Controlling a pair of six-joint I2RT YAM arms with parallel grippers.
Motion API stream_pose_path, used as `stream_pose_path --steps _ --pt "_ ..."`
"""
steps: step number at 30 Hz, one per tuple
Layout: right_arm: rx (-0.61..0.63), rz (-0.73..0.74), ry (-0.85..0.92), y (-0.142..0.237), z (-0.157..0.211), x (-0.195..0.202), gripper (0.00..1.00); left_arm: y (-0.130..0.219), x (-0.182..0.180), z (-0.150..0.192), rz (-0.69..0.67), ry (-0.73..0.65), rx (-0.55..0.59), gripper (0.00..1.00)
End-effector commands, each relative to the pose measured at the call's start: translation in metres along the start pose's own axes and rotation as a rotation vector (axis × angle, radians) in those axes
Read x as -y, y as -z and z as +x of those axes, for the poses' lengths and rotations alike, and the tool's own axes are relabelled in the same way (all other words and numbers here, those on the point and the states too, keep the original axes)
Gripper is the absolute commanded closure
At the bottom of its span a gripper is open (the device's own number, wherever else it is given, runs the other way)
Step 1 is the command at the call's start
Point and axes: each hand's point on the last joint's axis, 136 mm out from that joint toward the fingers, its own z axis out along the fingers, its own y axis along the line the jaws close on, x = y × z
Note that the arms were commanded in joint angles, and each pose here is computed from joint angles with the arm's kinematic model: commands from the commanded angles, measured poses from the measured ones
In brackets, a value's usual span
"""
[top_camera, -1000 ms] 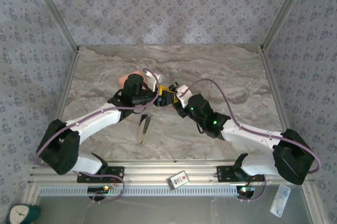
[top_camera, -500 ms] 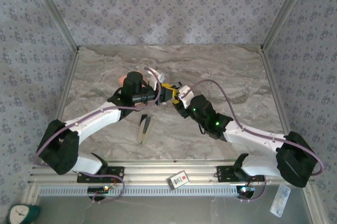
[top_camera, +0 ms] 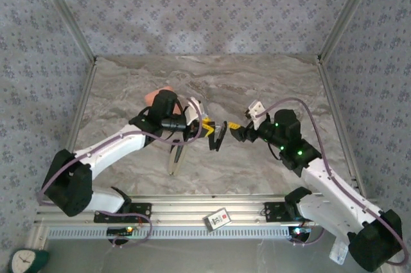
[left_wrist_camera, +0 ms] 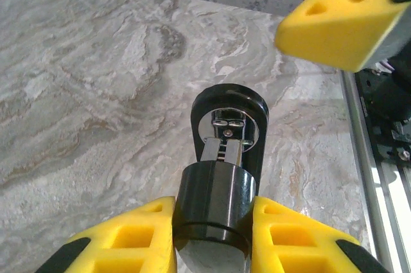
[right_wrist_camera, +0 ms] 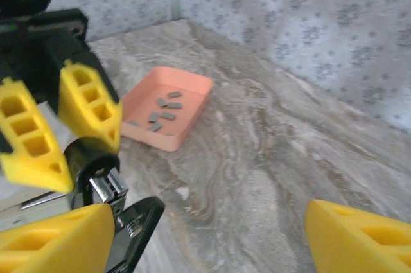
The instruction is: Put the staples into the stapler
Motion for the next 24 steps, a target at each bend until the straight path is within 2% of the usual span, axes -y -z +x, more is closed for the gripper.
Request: stream_pose_path --steps 1,6,16,24 --pt "-0.015 -0.282 0.058 0.004 0.014 -0.046 0.22 0.016 0.019 -0.038 0.032 -0.206 0.125 1.00" --pt "-0.019 -0.412 0.078 -0.002 0.018 -0.064 0.23 0.019 0.022 -0.039 0.023 -0.221 0.124 1.00" --pt "0.002 -0.476 0.101 -0.016 0.013 -0.069 0.30 0.018 0.031 -0.041 0.052 -0.241 0.139 1.00" --pt "0.005 -0.521 0.094 -0.018 0.010 -0.073 0.41 0.016 0.033 -0.040 0.066 -0.239 0.151 1.00"
